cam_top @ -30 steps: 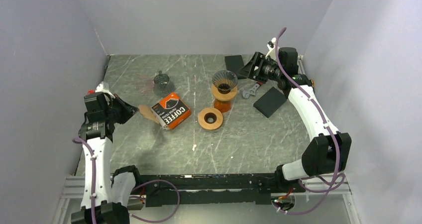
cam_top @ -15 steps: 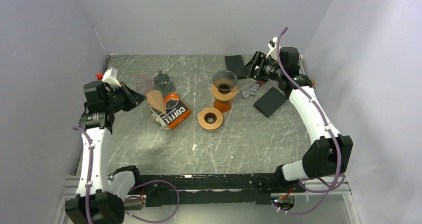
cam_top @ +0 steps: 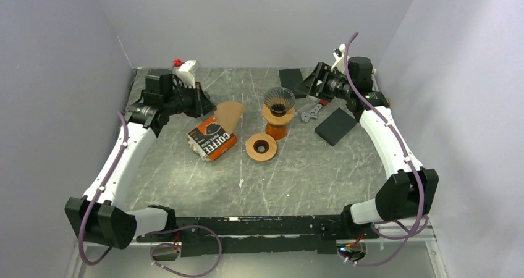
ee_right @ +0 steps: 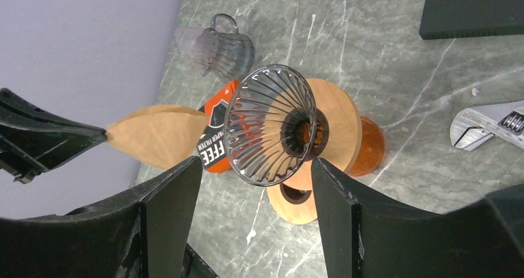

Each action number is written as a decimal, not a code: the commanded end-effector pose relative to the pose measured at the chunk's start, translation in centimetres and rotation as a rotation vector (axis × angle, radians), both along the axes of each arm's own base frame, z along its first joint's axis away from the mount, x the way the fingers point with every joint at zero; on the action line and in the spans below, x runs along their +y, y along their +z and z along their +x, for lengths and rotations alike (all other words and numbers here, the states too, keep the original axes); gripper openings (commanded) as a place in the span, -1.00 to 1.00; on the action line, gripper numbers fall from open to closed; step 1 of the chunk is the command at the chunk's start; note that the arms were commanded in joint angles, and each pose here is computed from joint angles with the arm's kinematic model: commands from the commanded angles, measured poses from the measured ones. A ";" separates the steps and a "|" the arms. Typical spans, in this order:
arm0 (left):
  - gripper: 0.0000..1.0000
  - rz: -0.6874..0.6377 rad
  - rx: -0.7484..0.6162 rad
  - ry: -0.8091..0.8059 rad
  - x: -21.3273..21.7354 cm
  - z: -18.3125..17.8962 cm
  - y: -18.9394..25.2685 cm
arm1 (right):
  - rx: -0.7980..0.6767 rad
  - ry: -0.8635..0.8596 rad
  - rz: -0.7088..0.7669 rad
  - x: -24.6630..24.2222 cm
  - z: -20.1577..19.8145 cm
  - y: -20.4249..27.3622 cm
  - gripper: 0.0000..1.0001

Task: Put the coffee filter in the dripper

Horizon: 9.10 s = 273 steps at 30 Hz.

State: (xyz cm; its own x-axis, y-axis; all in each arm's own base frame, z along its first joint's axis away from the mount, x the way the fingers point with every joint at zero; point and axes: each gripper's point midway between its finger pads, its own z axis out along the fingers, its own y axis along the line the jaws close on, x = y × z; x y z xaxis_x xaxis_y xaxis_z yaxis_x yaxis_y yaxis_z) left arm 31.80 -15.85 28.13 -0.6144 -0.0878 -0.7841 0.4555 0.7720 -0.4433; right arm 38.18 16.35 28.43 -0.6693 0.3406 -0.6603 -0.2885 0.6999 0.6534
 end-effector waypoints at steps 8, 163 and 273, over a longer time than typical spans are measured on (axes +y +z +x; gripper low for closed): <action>-1.00 0.177 -0.365 -0.313 -3.0 1.1 2.6 | -0.158 0.064 0.020 0.9 -0.3 5.7 0.48; 0.48 -0.051 0.069 0.059 -16.7 7.7 2.3 | -0.259 0.070 -0.382 6.9 -2.3 3.9 -1.00; 0.64 0.273 0.049 -0.006 -16.4 9.6 -0.7 | -0.080 -0.040 -0.619 4.9 2.8 -2.6 0.45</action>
State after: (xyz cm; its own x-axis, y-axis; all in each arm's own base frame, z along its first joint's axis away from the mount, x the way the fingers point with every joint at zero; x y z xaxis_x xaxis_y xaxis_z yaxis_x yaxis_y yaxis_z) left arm 41.49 -32.90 24.74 -0.7096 0.1173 -0.6947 0.4218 0.8605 -0.2857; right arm 40.34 20.43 23.31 -0.6504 -0.1173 -0.7505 -0.2634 0.9615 0.0780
